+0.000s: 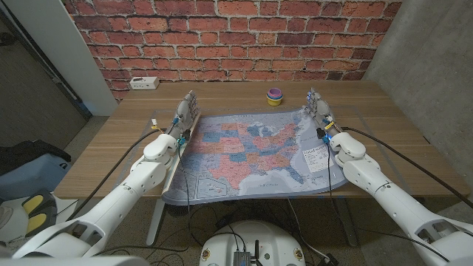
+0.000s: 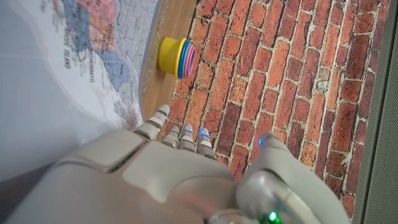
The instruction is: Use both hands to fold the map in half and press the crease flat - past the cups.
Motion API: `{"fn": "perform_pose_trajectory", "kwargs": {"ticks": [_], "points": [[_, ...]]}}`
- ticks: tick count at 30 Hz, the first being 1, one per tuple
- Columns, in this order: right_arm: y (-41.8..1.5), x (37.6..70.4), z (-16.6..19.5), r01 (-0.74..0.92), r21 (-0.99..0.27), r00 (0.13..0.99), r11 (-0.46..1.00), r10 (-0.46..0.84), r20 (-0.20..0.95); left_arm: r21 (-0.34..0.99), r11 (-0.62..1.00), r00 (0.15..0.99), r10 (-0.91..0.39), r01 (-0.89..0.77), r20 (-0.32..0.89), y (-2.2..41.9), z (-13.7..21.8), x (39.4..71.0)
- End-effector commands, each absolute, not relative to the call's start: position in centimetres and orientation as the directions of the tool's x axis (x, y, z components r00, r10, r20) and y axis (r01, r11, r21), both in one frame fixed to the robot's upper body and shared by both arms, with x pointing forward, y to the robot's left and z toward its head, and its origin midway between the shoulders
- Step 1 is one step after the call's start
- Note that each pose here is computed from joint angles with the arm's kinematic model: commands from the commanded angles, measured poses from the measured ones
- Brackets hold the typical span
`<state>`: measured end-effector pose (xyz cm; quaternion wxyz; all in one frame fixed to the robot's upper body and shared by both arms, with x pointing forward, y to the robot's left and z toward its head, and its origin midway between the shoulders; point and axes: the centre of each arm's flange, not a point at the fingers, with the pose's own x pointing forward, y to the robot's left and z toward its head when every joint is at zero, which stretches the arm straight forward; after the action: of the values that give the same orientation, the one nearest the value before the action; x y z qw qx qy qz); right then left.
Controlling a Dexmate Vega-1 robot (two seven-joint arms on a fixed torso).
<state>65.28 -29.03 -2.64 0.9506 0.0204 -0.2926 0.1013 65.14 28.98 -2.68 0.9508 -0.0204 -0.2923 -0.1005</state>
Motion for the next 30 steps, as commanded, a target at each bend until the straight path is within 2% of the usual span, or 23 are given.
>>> {"fn": "perform_pose_trajectory", "kwargs": {"ticks": [1,12,30], "points": [[-29.2,64.8,-2.8,-0.185,-0.023,0.812,0.983,0.166,0.559,0.029,0.98,0.807,-0.18,0.198,0.562,28.8,-2.6,64.9],[-28.8,64.2,-2.8,-0.117,-0.12,0.832,0.986,0.163,0.531,0.125,0.992,0.814,-0.096,0.03,0.573,28.4,-1.6,62.7],[-26.4,62.6,-1.9,0.087,-0.426,0.874,0.9,0.136,0.466,0.304,0.905,0.804,0.066,-0.298,0.591,26.7,-0.3,58.6]]}}
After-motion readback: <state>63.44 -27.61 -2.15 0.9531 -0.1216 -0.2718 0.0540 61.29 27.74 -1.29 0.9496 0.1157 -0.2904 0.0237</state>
